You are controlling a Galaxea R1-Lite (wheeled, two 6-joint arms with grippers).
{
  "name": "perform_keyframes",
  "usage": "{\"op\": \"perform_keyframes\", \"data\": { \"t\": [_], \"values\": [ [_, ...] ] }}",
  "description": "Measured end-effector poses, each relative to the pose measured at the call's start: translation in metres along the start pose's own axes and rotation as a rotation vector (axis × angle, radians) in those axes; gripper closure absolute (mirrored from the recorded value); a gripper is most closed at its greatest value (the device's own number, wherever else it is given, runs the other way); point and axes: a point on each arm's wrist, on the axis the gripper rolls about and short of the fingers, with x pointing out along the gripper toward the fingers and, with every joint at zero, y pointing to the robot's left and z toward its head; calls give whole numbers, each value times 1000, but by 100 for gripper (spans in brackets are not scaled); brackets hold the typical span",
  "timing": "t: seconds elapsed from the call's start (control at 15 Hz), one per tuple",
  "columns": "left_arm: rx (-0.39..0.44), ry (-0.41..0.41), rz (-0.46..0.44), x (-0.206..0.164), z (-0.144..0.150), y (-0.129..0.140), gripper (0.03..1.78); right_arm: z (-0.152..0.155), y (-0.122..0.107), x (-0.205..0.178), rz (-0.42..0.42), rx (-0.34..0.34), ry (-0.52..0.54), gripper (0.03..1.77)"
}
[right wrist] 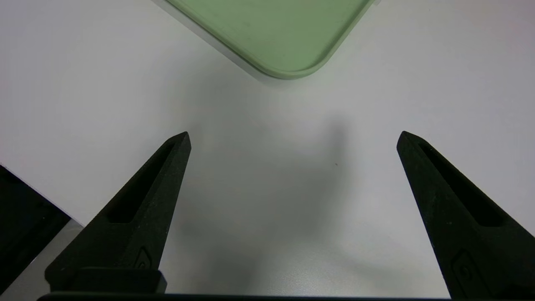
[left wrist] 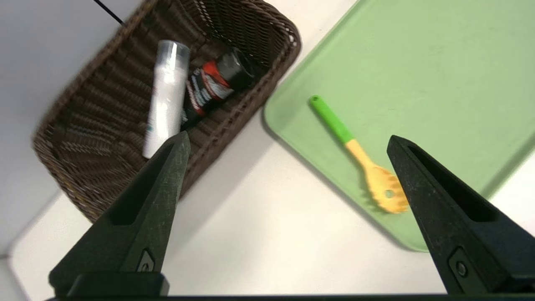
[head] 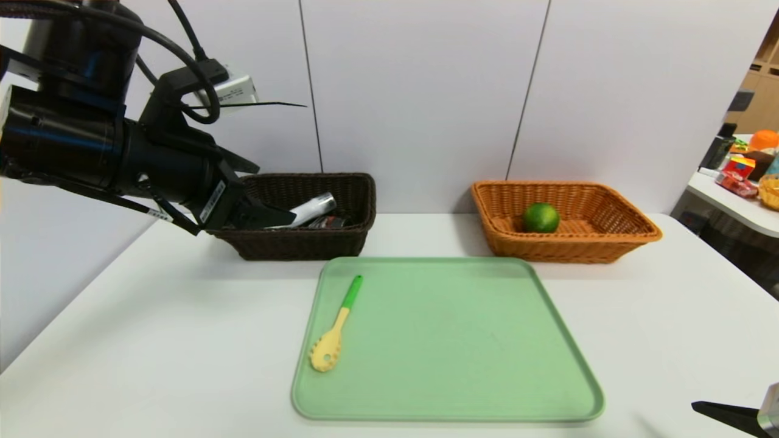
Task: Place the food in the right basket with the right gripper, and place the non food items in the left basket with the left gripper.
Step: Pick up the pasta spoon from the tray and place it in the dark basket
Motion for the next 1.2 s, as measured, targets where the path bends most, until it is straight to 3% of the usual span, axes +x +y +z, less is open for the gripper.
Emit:
{"op": "perform_keyframes", "data": {
  "t": [0.13, 0.33, 0.53, 1.2],
  "values": [
    [-90, 27, -11, -1, -2, -19, 14, 0, 0, 0, -2, 0, -3, 10],
    [-111, 72, -66, -1, -12, -45, 12, 0, 0, -2, -4, -1, -12, 10],
    [-163, 121, -65, 6, -17, -62, 12, -1, 0, -3, -7, -1, -19, 10],
    [-256, 268, -24, 68, -22, -65, 12, -1, 1, -6, -13, 0, -41, 10]
  ]
}}
